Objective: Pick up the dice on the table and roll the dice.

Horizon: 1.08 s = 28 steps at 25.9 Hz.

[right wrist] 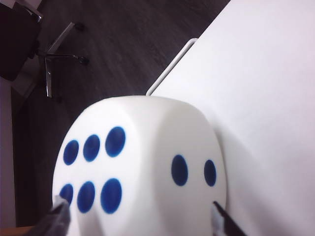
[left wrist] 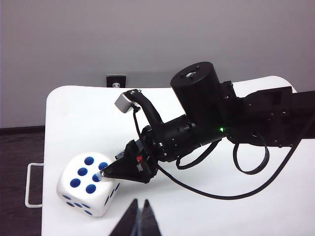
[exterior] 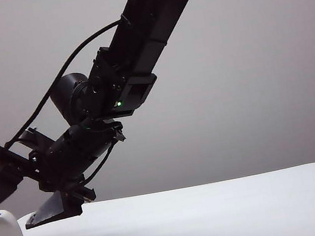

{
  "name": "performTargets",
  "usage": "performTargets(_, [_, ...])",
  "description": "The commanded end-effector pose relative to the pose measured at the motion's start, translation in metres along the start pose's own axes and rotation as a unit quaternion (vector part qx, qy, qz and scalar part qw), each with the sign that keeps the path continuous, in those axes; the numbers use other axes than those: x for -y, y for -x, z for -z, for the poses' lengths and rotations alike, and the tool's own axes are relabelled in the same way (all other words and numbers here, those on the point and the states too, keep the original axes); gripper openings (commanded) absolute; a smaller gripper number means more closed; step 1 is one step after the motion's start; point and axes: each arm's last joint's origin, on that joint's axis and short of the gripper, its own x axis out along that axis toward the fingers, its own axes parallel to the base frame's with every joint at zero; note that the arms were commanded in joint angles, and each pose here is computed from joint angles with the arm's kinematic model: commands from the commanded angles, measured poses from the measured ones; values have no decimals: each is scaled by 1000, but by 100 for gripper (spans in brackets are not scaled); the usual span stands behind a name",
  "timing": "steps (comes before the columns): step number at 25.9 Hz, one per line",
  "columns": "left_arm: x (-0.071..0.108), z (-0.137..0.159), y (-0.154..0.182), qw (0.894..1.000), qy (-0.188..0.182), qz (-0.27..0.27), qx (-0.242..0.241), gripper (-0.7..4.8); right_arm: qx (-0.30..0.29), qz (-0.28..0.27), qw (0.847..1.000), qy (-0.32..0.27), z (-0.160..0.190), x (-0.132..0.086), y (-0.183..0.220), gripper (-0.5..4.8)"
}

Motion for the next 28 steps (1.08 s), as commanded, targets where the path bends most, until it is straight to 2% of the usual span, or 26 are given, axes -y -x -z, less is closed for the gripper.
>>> performTargets(1, [0,-2,1,1000,0,3,8,-4,5,-9,1000,8,-1,-5,-3,298])
performTargets(3, [0,-2,1,1000,0,3,8,-4,5,-9,1000,8,1,-3,-4,236])
performTargets(4, [0,-2,1,1000,0,3,8,-4,2,-7,1000,2,2,-1,-7,230])
performTargets(5, [0,-2,1,1000,0,3,8,-5,-1,-9,1000,-3,4,2,-9,202])
performTargets(6, [0,-2,1,1000,0,3,8,-5,-1,-9,1000,-7,4,2,-9,154])
performTargets(7, [0,-2,1,1000,0,3,8,-5,-1,-8,1000,-7,5,3,-10,48])
performTargets(12, [0,-2,1,1000,0,3,8,-4,14,-9,1000,-5,-11,3,-2,22])
performTargets(17, [0,-2,1,1000,-4,2,8,-4,14,-13,1000,-13,-30,2,12,20])
performTargets(21, [1,-4,1,1000,-5,2,18,-4,-6,-16,1000,-23,-47,3,29,21])
performTargets(27, [1,-9,1,999,-9,1,44,-4,-53,21,998,2,-57,2,68,20])
performTargets(28, [1,-11,1,998,-11,2,54,-4,-66,32,997,14,-61,0,86,19])
